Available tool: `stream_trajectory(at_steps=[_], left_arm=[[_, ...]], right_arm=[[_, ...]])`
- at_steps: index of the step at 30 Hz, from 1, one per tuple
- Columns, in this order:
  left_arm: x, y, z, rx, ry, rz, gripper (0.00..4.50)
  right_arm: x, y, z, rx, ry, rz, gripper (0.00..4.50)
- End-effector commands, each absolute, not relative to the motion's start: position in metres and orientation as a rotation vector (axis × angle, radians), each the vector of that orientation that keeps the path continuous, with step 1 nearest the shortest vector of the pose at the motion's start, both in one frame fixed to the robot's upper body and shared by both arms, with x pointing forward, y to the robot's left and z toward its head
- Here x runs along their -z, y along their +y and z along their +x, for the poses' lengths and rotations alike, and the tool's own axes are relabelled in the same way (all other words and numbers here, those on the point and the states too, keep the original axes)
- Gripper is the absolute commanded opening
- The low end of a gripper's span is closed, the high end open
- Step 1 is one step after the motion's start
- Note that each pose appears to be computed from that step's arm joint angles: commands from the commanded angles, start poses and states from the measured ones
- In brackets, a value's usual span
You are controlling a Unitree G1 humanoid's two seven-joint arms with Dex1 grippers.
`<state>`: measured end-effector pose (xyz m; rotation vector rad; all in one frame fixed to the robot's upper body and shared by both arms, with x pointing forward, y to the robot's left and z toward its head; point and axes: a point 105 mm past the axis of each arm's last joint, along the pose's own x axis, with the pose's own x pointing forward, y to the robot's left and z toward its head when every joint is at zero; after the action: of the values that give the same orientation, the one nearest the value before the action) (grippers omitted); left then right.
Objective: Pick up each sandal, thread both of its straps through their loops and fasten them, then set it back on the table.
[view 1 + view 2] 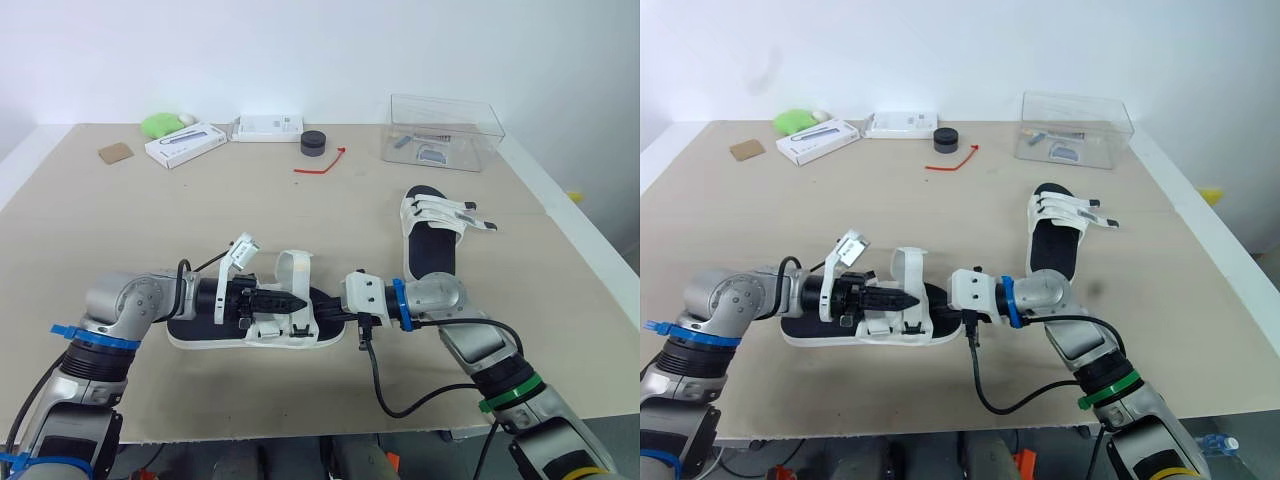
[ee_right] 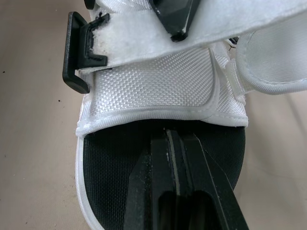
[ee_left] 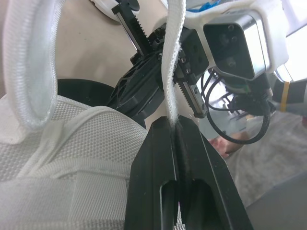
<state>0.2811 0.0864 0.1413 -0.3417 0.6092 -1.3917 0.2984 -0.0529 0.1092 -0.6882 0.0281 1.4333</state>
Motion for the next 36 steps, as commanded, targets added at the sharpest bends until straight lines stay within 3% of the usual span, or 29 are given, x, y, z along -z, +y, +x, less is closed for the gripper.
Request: stream_trajectory(at_steps=[1,13,16,19,26,32,35,36], left_arm=[[-0.138,0.081,0.273,1.443,0.586,-0.221,0.08],[-0.126,0.085,0.258,1.517,0.598,-0.074,0.08],[-0.142,0.085,0.264,1.520,0.551,-0.129,0.79],[-0.151,0.085,0.272,1.504,0.515,-0.128,1.87],[-0.171,0.089,0.299,1.434,0.436,-0.139,1.87],[-0.167,0.083,0.287,1.498,0.474,-0.129,1.87],[-0.159,0.081,0.274,1.547,0.509,-0.102,1.12],[-0.156,0.080,0.271,1.558,0.519,-0.091,0.66]], right_arm=[[-0.092,-0.066,0.303,-1.397,0.124,-0.716,0.00],[-0.093,-0.065,0.304,-1.396,0.124,-0.716,0.00],[-0.092,-0.065,0.304,-1.397,0.125,-0.716,0.00],[-0.092,-0.065,0.305,-1.397,0.126,-0.717,0.00],[-0.093,-0.065,0.307,-1.395,0.124,-0.720,0.00],[-0.092,-0.064,0.307,-1.393,0.121,-0.718,0.00],[-0.092,-0.066,0.306,-1.390,0.123,-0.718,0.00],[-0.091,-0.066,0.306,-1.389,0.124,-0.718,0.00]])
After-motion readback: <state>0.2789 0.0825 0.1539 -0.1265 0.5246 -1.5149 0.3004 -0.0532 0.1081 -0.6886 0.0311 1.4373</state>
